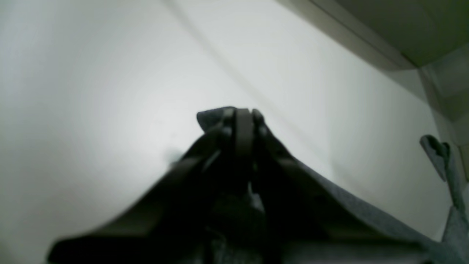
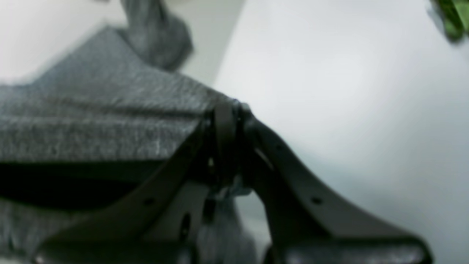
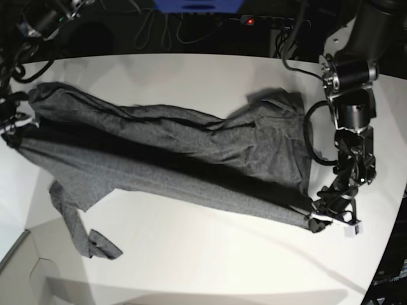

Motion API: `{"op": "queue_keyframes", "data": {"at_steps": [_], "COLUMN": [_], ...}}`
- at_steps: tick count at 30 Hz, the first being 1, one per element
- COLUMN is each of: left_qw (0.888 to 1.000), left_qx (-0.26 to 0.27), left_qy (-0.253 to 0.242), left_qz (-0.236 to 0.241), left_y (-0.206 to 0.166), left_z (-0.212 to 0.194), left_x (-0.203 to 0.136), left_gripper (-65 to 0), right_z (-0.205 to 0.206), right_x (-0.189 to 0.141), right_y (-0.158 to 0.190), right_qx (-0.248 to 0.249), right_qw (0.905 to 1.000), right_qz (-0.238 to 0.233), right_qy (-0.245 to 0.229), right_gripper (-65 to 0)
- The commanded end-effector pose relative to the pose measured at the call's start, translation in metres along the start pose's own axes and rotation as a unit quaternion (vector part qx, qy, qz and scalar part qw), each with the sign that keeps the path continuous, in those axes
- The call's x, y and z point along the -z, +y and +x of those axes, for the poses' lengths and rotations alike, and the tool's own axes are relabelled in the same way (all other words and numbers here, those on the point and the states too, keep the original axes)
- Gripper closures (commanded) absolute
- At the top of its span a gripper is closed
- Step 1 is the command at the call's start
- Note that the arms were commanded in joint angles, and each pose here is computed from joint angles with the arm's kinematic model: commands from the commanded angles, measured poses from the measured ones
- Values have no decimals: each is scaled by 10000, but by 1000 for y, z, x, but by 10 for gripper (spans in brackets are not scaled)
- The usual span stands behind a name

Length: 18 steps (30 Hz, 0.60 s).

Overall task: Layout the t-shirt on the table in an organized manner, then fold the t-shirt properly
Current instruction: 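Move the left gripper with the shirt edge toward the right gripper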

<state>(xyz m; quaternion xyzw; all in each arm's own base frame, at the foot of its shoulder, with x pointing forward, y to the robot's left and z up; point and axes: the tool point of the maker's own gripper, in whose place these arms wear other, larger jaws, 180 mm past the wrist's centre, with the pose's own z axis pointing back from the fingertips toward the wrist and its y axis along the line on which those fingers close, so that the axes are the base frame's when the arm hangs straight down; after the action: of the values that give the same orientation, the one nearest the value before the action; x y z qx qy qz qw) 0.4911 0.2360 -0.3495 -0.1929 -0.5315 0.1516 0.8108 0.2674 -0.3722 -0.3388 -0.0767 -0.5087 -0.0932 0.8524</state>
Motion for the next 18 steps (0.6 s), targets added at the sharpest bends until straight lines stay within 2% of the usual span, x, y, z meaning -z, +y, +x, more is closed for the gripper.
{"op": "queue_keyframes", "data": {"at_steps": [1,8,14,18], "left_qw": [9989,9989,9993,9997], "left_qx": [46,46,32,-39], "left_qy": [-446,-446,-363,-198], "left_qz": [-126,-126,-113,-144], "left_y": [-9,-9,-8,-13], "left_z": [37,37,30,8], "left_x": [1,1,2,4], "left_gripper": [0,0,-1,-1], "right_z": [13,-31,-38,-40], "right_x": [-7,-26,-28,-27], "right_y": [-4,-4,-1,2], "right_qx": [-99,-90,-61,-56], "right_qw": [9997,9996,9994,9993], "right_qz": [-46,-79,-61,-19], "right_qy": [-233,259,337,366], "right_gripper": [0,0,0,0]}}
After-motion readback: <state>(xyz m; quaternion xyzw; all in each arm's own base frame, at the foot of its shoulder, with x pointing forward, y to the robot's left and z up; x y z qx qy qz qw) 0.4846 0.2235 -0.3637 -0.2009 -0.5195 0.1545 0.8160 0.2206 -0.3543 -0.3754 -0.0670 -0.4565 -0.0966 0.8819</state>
